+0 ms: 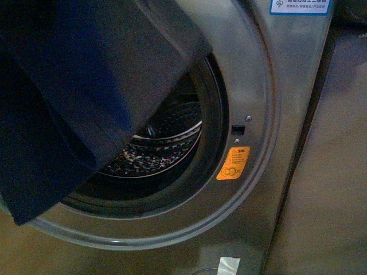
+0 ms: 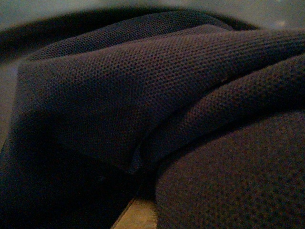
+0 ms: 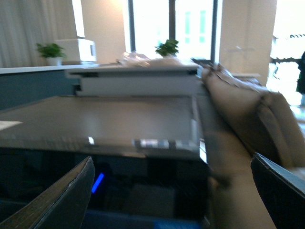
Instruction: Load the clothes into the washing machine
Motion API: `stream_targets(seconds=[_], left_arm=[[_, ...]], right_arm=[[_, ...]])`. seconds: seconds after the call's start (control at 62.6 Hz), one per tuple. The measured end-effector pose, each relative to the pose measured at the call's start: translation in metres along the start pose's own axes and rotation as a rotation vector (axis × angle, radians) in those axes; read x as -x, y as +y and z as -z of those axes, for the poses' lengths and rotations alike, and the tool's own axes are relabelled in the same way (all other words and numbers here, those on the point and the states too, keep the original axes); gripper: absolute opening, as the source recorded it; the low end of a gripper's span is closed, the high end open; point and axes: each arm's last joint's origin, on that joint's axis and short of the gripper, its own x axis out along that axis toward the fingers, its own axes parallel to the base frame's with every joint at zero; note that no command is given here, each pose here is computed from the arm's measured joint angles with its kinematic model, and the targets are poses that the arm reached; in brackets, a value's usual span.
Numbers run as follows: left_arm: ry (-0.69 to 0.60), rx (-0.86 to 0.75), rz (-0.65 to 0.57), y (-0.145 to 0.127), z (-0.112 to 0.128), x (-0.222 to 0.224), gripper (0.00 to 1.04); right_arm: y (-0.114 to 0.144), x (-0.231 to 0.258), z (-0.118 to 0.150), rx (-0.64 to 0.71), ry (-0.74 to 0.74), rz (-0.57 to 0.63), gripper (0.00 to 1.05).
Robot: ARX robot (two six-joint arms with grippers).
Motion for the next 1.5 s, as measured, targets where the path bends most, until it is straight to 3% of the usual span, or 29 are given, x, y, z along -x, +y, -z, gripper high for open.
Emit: stream_targets(seconds=[0.096,0.208,0.383,0.799,1.134,1.502], left_arm=[[0.045,0.001,0.012,0.002,0.019,0.0,0.09],[0.093,-0.009,0.025,0.0,0.043,0.0,0.09],[0.154,-0.048,0.004,0.0,0.079,-0.011,0.09],[0.292,-0.106,-0.08,0.013,0.151,-0.066,0.09],[0.255,-0.12,-0.152,0.014,0.175,-0.133,0.09],[0.263,-0.161,-0.207,0.01,0.191,-0.19,0.09]], right_arm=[[-0.019,0.041,0.055,-0.086,0.123,0.07,0.97],[-0.016,0.061,0.111,-0.145,0.241,0.059,0.97],[-0.041,0.076,0.158,0.027,0.215,0.038,0.64],[-0.078,0.101,0.226,0.082,0.226,0.05,0.02],[-0.093,0.121,0.258,0.084,0.238,0.052,0.02],[-0.106,0.128,0.275,0.083,0.226,0.062,0.02]])
